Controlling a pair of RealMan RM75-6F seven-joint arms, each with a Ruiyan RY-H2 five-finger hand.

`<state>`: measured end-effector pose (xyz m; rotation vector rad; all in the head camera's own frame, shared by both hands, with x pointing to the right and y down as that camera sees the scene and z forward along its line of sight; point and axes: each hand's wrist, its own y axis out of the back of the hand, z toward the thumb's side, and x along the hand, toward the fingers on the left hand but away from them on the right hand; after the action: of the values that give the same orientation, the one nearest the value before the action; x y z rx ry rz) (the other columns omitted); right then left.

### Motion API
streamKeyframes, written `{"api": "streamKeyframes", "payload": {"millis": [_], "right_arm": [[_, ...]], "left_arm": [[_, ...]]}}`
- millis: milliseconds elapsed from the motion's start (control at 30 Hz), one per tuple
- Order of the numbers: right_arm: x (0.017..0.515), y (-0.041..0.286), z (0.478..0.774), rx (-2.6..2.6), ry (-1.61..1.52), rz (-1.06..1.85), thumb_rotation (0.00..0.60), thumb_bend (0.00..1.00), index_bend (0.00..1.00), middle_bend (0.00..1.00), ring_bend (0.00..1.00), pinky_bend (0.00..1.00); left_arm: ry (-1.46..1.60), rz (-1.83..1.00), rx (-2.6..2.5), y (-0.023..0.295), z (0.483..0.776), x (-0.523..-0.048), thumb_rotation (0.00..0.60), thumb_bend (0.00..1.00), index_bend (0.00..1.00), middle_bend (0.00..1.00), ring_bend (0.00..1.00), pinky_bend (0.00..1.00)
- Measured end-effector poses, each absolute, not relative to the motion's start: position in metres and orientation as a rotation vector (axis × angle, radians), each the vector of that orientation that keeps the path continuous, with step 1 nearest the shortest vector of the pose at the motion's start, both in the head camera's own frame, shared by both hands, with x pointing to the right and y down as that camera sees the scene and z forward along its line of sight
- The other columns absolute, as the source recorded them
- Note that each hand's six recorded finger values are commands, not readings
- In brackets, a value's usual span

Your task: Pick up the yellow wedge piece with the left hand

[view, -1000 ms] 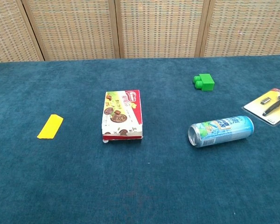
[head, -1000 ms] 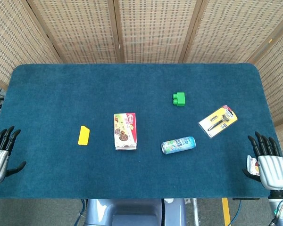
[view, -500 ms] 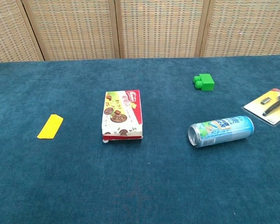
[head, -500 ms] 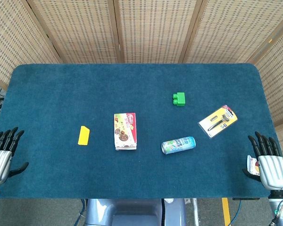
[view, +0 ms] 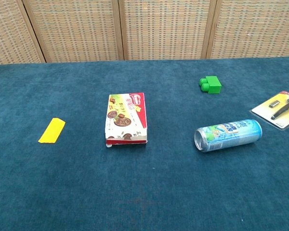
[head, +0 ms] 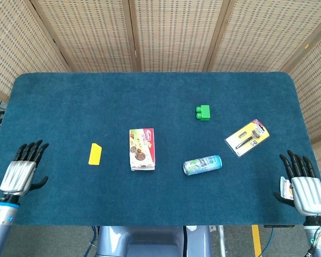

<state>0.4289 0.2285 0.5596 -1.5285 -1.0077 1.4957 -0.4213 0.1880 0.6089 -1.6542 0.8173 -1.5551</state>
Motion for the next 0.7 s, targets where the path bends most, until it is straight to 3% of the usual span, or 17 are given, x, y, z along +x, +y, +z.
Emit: {"api": "streamKeyframes", "payload": {"millis": [700], "right_arm": [[0.433,0.227,0.553,-1.541,-1.059,1.474,0.600,0.10,0.00,0.00,0.00,0.00]], "left_arm": [[0.576,-1.602,-1.696,0.151,0.689,-0.353,0.600,0.30,0.00,0.00,0.00,0.00]]}}
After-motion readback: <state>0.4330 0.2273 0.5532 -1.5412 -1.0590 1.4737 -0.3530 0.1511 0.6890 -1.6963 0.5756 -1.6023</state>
